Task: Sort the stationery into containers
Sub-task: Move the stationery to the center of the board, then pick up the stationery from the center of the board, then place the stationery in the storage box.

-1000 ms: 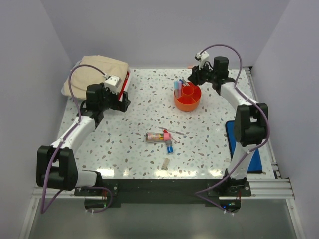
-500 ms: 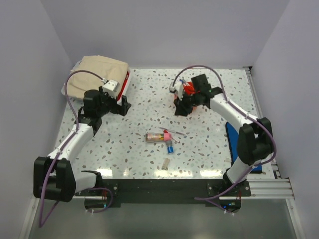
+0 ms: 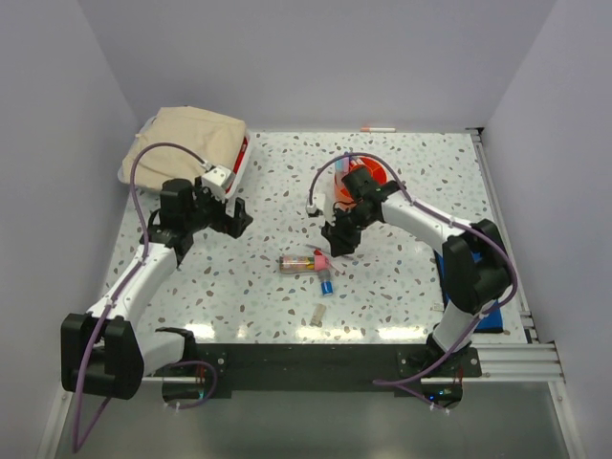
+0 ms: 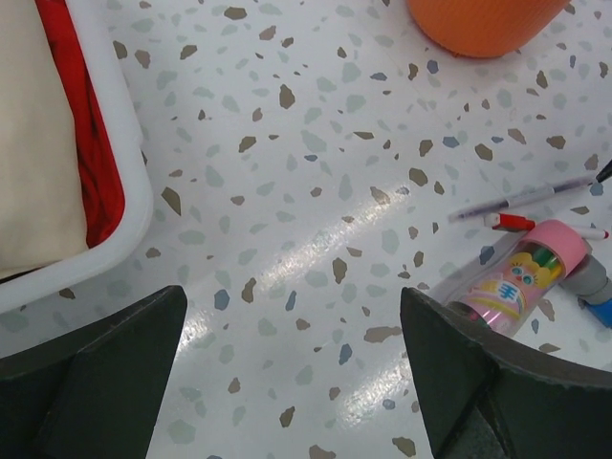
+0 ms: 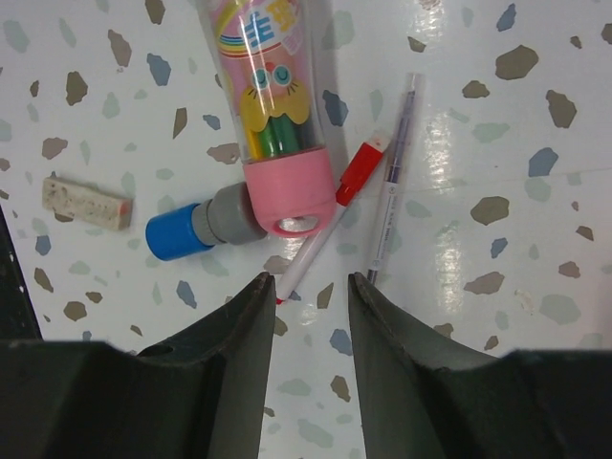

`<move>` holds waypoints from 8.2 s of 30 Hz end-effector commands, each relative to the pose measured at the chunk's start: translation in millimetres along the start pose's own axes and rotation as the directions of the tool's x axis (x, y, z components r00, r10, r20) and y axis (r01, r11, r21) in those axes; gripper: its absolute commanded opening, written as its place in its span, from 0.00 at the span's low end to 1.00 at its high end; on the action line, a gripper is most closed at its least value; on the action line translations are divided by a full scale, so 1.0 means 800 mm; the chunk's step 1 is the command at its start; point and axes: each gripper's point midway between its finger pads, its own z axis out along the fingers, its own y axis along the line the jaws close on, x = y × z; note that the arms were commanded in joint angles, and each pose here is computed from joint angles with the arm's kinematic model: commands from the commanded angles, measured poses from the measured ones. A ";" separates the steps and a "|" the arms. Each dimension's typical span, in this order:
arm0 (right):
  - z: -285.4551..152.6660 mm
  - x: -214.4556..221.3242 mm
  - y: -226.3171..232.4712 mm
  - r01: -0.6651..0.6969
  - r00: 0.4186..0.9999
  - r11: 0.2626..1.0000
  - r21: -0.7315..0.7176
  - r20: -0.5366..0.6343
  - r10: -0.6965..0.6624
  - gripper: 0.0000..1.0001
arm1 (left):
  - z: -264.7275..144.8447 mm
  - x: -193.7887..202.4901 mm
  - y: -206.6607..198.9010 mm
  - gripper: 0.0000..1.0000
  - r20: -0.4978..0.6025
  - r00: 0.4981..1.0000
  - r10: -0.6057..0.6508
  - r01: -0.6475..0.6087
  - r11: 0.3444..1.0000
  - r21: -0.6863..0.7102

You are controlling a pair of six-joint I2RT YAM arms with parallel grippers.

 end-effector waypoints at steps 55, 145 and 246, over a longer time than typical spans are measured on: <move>0.075 0.011 0.105 0.819 -0.341 -0.479 -0.316 0.403 -0.849 0.47 | -0.094 -0.048 0.046 1.00 0.184 0.983 0.002 0.037 0.977 -0.210; -0.280 0.075 -0.125 -0.710 0.635 0.626 0.323 0.677 0.372 0.49 | 0.013 0.224 -0.296 0.54 -0.164 0.407 0.898 -0.400 0.337 0.852; -0.272 0.100 -0.221 -0.767 0.596 0.540 0.347 0.697 0.399 0.49 | 0.273 -0.165 -0.227 0.50 0.567 0.822 0.054 -0.408 0.749 0.521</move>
